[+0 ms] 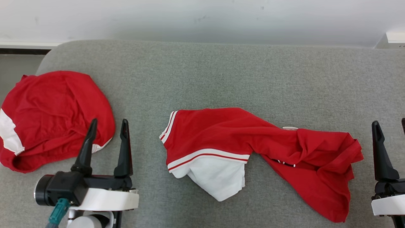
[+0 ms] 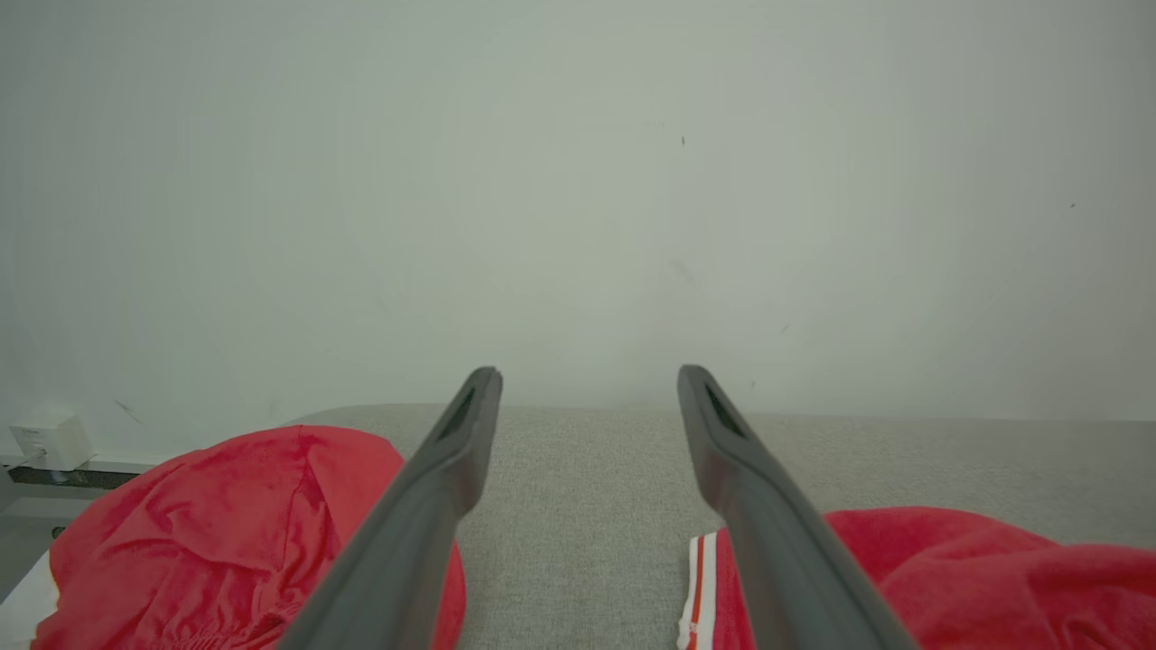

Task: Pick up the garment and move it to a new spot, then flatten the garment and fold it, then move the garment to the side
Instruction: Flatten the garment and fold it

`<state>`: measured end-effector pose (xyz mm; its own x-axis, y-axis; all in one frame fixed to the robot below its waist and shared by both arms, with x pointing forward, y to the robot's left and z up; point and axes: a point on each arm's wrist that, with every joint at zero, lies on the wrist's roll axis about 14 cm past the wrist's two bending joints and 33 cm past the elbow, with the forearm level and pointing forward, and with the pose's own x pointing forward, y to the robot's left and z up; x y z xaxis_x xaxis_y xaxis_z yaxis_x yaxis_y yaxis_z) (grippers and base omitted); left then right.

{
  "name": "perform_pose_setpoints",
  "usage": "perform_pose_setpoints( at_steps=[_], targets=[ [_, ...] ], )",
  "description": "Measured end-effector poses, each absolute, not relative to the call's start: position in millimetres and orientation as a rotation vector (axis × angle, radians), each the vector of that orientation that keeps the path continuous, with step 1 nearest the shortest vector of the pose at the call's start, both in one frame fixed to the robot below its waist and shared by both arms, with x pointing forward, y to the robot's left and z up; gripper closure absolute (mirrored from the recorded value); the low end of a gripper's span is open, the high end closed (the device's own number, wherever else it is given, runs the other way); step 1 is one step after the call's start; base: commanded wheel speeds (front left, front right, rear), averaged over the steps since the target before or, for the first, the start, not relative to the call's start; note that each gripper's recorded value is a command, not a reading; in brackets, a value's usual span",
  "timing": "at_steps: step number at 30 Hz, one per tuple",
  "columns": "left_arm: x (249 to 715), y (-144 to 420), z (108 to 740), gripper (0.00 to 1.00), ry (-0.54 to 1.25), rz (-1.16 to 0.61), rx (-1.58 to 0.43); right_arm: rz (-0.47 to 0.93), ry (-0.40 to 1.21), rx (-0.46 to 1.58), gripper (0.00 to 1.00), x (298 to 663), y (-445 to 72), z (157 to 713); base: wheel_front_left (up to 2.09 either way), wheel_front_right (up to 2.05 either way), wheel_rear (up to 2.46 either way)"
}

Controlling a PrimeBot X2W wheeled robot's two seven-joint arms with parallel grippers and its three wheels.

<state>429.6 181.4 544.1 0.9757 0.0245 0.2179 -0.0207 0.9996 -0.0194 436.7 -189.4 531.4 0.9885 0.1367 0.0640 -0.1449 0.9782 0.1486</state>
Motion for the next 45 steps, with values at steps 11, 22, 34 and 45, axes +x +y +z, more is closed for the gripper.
perform_pose_setpoints(
  at_steps=[11,22,34,45],
  targets=[
    [434,179,538,0.00,-0.205,0.021,-0.019,0.152,-0.017,0.146,0.00,446,-193,522,0.00,0.00,0.00],
    [450,172,525,0.00,-0.183,0.003,-0.024,0.396,0.356,0.028,0.00,469,-153,430,0.00,0.00,0.00],
    [455,172,519,0.00,-0.167,0.006,-0.034,0.534,0.610,0.029,1.00,444,-133,381,0.00,0.00,0.00],
    [454,171,526,0.00,-0.186,0.009,-0.042,0.383,0.118,0.040,1.00,524,-164,485,0.00,0.00,0.00]
  ],
)
